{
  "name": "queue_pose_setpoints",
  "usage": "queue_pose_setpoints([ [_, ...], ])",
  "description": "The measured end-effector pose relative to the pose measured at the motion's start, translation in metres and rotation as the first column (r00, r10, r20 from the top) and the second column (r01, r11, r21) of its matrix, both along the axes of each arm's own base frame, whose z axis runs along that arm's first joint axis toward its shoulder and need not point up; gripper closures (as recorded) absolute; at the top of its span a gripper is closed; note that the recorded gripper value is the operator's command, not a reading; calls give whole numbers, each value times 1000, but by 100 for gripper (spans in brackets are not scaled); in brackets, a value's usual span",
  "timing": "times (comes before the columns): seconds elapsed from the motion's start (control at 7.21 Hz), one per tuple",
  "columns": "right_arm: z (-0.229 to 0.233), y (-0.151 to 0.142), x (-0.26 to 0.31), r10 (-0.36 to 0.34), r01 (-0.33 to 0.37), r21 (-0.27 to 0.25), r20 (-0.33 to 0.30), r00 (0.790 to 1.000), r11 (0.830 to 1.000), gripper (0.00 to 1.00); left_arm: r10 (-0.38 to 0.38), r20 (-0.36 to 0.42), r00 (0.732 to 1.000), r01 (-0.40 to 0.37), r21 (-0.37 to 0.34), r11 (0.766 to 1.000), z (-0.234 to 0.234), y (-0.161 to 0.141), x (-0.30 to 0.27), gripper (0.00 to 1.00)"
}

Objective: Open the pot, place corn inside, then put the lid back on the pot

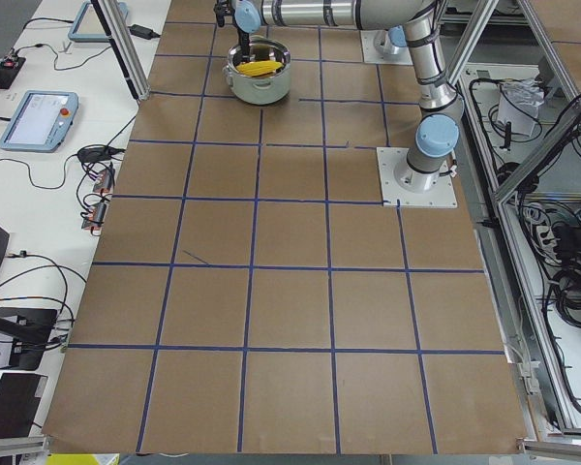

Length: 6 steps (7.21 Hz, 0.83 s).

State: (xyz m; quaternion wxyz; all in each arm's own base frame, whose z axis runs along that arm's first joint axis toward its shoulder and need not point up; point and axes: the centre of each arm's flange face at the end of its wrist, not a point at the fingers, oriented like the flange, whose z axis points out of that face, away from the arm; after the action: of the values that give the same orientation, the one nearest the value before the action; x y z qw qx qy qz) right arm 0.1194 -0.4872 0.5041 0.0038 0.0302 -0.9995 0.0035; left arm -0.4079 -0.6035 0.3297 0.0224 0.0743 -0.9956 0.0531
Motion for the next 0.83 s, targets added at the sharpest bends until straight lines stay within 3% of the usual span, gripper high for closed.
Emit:
queue_pose_setpoints([
  [0.28, -2, -1, -1, -1, 1, 0, 0, 1000, 1000, 74, -105, 20, 994, 105, 23, 994, 19, -8, 36, 0],
  [0.55, -2, -3, -1, -1, 0, -10, -1, 1000, 1000, 74, -215, 9, 977, 214, 58, 975, 70, -16, 116, 0],
  [0.83, -3, -4, -1, 0, 0, -12, -1, 1000, 1000, 74, -208, -22, 978, 209, 87, 974, 132, 0, 198, 0],
])
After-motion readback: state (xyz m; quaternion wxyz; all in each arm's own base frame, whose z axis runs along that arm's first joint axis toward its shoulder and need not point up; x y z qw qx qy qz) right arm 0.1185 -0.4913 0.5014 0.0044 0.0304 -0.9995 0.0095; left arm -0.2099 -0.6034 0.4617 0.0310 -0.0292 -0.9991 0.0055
